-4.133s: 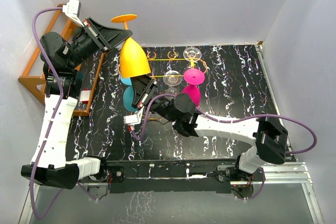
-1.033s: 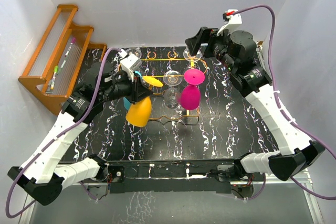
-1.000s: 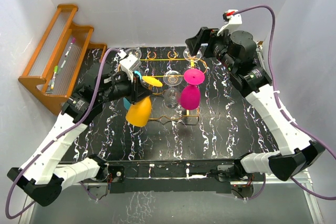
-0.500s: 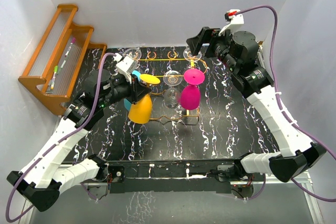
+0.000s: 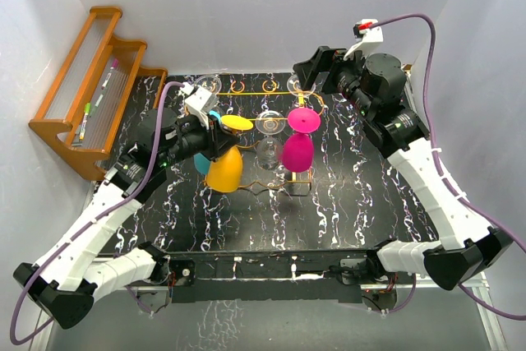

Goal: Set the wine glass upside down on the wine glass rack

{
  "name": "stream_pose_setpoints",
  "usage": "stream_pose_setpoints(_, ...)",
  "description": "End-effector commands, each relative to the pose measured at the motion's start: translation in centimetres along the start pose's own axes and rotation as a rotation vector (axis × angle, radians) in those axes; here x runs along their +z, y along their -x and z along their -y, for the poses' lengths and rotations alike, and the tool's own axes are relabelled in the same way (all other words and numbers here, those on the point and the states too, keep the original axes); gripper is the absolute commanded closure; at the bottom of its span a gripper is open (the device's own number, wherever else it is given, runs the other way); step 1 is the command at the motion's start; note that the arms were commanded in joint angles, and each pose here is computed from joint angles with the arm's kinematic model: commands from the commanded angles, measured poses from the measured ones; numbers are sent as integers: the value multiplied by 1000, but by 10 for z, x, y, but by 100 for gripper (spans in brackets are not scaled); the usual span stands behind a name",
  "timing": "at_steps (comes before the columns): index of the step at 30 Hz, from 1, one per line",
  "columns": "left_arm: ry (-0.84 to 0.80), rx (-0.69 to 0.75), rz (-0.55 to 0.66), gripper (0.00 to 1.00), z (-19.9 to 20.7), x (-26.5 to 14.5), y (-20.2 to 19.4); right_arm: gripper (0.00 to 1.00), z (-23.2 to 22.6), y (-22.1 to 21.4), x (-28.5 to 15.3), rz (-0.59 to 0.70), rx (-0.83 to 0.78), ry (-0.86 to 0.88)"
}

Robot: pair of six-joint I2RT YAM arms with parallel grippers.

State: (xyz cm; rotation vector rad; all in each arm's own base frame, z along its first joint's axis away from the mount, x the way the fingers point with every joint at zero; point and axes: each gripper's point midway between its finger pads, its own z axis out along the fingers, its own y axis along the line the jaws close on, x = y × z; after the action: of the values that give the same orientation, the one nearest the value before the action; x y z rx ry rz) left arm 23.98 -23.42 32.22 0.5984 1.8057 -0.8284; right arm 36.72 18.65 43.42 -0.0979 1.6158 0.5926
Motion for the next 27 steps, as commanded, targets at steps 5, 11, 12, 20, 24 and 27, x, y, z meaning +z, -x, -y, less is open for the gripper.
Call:
stream_pose_setpoints(5,8,-9,10,100,-2,6,-1,2,-5,25,-9,92,3,22)
stream_pose_setpoints(11,20,-15,2,100,-6,10,-4,2,-3,23,-11,90,4,21)
stream_pose_setpoints(12,23,-17,4,100,-6,10,-3,2,-3,22,-10,89,4,20)
stream_pose_setpoints(20,25,-12,16,99,-4,8,7,2,-1,16,-11,82,5,19)
stream_pose_setpoints(24,27,-5,8,99,-4,5,7,2,0,14,-11,79,5,17)
stream_pose_setpoints(27,24,1,6,100,-3,3,7,2,-1,14,-11,81,8,21)
